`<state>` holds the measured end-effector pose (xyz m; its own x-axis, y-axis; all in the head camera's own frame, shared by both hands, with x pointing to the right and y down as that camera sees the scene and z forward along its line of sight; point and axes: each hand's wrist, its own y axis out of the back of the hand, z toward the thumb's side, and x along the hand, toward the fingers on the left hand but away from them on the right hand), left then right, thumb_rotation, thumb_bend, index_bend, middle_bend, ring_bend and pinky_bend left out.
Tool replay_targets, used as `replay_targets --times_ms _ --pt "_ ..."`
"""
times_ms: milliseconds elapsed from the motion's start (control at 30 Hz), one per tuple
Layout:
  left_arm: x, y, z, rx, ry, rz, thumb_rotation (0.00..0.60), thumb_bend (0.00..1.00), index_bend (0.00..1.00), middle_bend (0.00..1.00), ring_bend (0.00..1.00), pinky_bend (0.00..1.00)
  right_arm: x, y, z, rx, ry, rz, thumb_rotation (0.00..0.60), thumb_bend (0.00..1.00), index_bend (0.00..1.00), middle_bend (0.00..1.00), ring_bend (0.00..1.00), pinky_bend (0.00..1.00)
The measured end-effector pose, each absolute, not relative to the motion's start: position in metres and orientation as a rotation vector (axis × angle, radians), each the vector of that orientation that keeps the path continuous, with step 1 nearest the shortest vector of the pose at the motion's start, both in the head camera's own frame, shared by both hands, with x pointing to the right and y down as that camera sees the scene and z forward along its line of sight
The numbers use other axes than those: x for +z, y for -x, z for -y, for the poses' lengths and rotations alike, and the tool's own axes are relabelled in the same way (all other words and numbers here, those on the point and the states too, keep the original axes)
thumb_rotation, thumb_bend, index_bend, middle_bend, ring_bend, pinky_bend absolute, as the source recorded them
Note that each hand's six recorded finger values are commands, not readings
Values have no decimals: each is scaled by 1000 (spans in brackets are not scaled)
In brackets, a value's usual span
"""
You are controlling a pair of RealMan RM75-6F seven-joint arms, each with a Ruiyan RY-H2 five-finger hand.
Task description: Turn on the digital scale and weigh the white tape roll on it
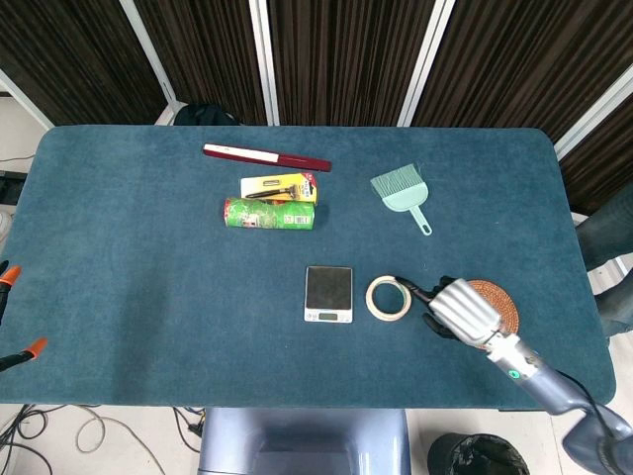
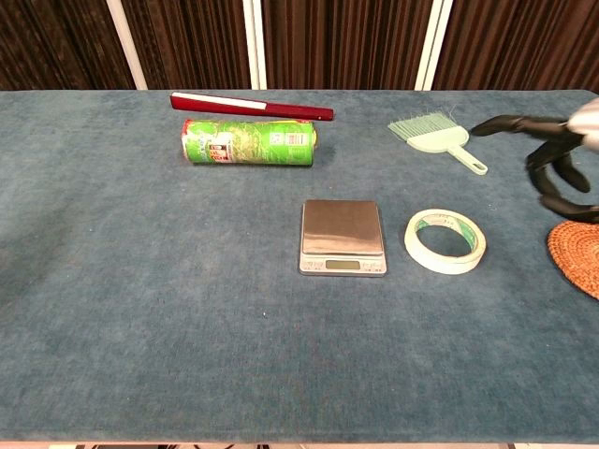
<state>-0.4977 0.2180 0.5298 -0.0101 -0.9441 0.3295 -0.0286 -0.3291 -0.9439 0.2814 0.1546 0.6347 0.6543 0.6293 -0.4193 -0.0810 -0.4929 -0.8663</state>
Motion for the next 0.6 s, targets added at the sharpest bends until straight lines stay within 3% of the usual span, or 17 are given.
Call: replay_targets --times_ms 300,600 --pt "533 495 -219 -1460 1462 -1042 600 29 0 0 0 0 662 -234 -150 850 1904 314 600 784 6 791 835 803" --pt "537 494 -219 -1470 1458 -1030 600 29 0 0 0 0 671 -202 -153 788 1885 196 600 784 6 791 835 847"
